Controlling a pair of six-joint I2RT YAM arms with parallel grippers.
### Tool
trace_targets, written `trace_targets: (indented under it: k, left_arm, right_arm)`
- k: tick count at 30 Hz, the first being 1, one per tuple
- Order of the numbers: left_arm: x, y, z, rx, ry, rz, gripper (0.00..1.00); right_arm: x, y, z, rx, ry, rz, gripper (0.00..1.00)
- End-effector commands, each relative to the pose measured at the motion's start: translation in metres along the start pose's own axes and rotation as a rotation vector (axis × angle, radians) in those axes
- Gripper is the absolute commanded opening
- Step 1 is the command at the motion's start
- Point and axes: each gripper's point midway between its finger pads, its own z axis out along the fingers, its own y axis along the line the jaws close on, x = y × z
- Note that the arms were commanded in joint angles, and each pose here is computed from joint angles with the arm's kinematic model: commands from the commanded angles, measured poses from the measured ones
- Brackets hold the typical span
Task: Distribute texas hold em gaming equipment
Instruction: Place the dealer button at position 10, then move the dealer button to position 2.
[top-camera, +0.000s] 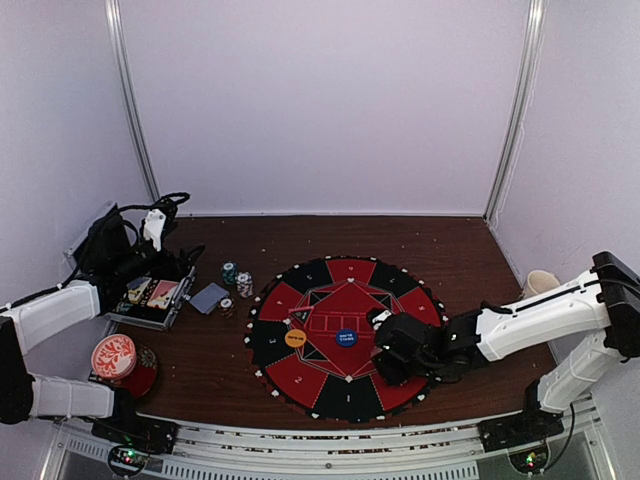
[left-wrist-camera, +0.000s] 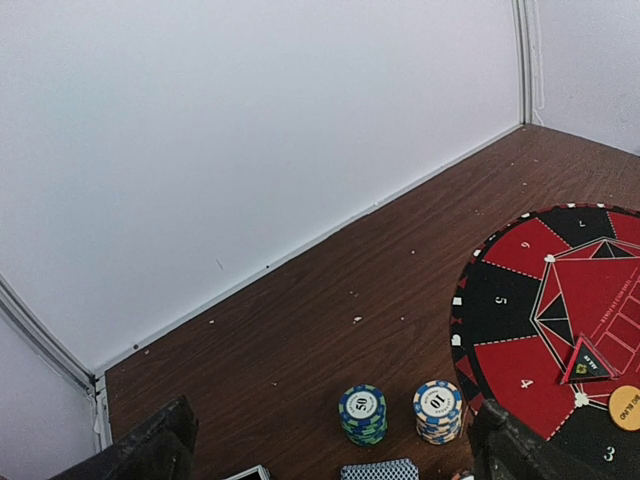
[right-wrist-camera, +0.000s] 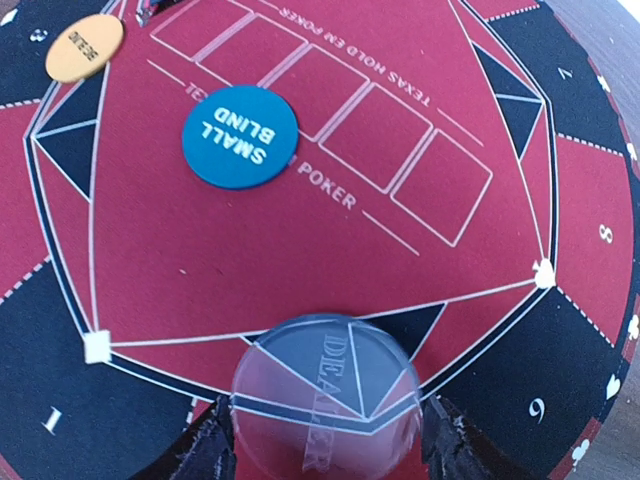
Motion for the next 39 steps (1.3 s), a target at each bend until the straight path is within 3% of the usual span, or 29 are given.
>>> trace_targets:
  k: [1,9,18,26,33,39]
  left_arm:
    - [-0.005,0.004,0.0,-0.009,-0.029,0.01,0.98]
    - [-0.005,0.003,0.001,-0.008,-0.028,0.008,0.98]
    - [-0.006,0.004,0.0,-0.012,-0.031,0.012,0.98]
    - [-0.006,0.004,0.0,-0.01,-0.03,0.011,0.98]
    - [-0.005,0.004,0.0,-0.012,-0.028,0.011,0.98]
    - [-0.005,0.004,0.0,-0.011,-0.028,0.01,0.98]
  right_arm:
    - [0.001,-0.017,0.002,0.047,-0.012,0.038,0.64]
    - [0.007,-0.021,0.007,0.033,0.011,0.043,0.65]
    - [0.003,-0.008,0.006,-0.035,0.013,0.053,0.81]
    - [0.019,-0.003,0.018,-0.049,0.058,0.051,0.86]
    - [0.029,-0.007,0.028,-0.049,0.089,0.075,0.8]
    - [0.026,0.0,0.029,-0.093,0.089,0.083,0.63]
